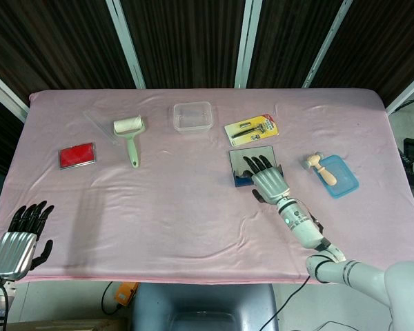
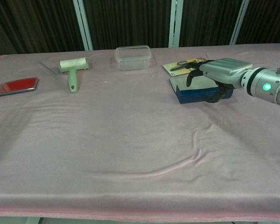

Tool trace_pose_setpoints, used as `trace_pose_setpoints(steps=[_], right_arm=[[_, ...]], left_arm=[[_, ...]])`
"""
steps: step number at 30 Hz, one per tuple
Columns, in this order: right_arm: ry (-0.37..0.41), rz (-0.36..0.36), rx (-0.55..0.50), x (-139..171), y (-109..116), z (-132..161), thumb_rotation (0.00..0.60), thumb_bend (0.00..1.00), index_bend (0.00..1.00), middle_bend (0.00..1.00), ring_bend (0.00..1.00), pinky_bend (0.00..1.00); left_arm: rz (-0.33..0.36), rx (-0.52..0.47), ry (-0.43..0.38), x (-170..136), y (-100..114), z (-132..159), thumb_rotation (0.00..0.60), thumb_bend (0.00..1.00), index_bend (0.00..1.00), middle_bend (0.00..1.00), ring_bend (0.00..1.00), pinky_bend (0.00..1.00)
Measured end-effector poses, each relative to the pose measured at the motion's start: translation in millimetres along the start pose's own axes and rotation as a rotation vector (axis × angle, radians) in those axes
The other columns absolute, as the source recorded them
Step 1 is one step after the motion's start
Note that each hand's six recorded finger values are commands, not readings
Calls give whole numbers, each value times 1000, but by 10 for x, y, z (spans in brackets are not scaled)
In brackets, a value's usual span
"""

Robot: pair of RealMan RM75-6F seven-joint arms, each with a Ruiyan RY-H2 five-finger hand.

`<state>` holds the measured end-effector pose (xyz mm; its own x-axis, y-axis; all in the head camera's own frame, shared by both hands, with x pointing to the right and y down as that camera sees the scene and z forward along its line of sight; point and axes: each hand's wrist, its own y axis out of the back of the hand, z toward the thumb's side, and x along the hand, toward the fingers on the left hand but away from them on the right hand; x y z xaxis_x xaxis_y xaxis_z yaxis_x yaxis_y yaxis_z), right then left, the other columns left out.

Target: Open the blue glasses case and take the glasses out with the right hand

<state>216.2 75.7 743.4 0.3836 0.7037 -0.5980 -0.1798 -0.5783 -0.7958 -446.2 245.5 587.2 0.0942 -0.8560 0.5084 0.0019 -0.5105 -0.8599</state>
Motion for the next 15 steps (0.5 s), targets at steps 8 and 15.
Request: trace_pose_setpoints(steps=[8,15], right_arm=[[-4,11,35,-122,-29,171,600,550,416,52,4,0],[-23,15,39,-120,-29,157,600,550,433,52,4,0]], left_arm=[[9,-8,5,-8,29,-22,600,435,0,0,0,32],[12,-13,0,-20,40,-20,600,435,0,0,0,32]])
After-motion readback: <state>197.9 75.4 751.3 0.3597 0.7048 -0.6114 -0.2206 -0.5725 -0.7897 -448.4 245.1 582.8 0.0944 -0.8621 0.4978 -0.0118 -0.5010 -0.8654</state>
